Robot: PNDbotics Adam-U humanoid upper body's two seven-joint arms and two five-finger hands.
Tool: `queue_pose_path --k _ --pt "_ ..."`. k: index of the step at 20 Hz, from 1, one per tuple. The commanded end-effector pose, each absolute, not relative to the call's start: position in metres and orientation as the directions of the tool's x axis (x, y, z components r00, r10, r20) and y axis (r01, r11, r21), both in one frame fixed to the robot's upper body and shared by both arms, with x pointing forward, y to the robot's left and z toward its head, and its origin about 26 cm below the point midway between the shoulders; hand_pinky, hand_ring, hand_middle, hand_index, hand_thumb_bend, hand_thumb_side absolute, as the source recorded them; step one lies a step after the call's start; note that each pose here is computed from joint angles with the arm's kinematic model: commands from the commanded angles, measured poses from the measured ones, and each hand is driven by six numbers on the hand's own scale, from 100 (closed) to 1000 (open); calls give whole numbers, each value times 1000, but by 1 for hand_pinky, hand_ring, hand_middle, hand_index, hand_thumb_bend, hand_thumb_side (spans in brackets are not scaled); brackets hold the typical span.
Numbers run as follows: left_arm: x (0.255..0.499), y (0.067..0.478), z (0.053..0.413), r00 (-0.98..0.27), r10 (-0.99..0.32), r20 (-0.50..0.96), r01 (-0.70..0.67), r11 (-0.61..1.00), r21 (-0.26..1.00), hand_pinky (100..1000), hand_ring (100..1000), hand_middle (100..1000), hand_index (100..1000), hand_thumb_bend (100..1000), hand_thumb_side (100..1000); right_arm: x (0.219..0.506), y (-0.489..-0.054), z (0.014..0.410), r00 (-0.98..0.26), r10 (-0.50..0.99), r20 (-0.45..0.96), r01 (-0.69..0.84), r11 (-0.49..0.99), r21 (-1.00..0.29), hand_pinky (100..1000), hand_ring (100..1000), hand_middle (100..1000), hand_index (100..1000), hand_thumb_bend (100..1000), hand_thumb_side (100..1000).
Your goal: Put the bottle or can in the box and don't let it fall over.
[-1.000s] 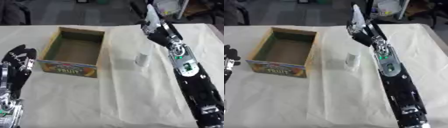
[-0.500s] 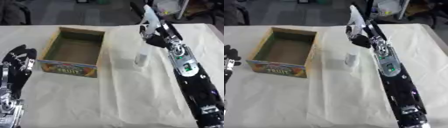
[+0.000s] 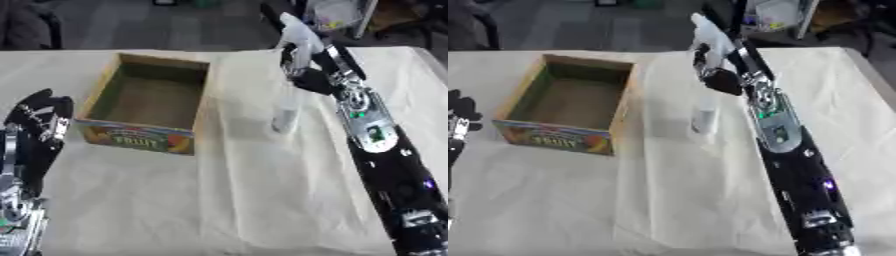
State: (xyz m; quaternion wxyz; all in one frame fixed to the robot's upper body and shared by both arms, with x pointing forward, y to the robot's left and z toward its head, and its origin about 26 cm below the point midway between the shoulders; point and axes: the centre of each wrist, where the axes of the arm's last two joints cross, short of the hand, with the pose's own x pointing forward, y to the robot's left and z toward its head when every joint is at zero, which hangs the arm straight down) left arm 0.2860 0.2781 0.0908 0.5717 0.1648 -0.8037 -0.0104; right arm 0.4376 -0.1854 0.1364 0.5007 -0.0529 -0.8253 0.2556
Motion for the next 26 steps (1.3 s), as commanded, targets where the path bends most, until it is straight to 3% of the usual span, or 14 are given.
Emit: queue_pose_path --k 1,11,19,23,26 --pt "287 278 98 -317 -281 906 -251 946 206 648 638 684 814 538 608 440 -188 156 -532 342 775 -134 870 -475 809 900 547 658 100 100" --pt "287 278 99 -319 -282 905 -250 946 206 648 637 683 814 539 608 440 -189 159 -532 337 776 -130 874 -469 810 895 536 648 100 100" --pt "288 278 99 -320 -283 904 -249 946 208 648 637 683 814 542 608 439 -189 158 -554 345 757 -170 844 -509 848 999 720 799 100 100" --pt "288 278 99 -320 -283 904 -249 946 208 648 636 683 814 542 608 439 -191 158 -572 340 747 -206 822 -531 868 1000 818 903 100 100" --pt "288 278 99 -320 -284 904 -248 946 209 648 636 683 814 542 608 439 -194 157 -577 335 744 -225 811 -540 883 1000 884 993 100 158"
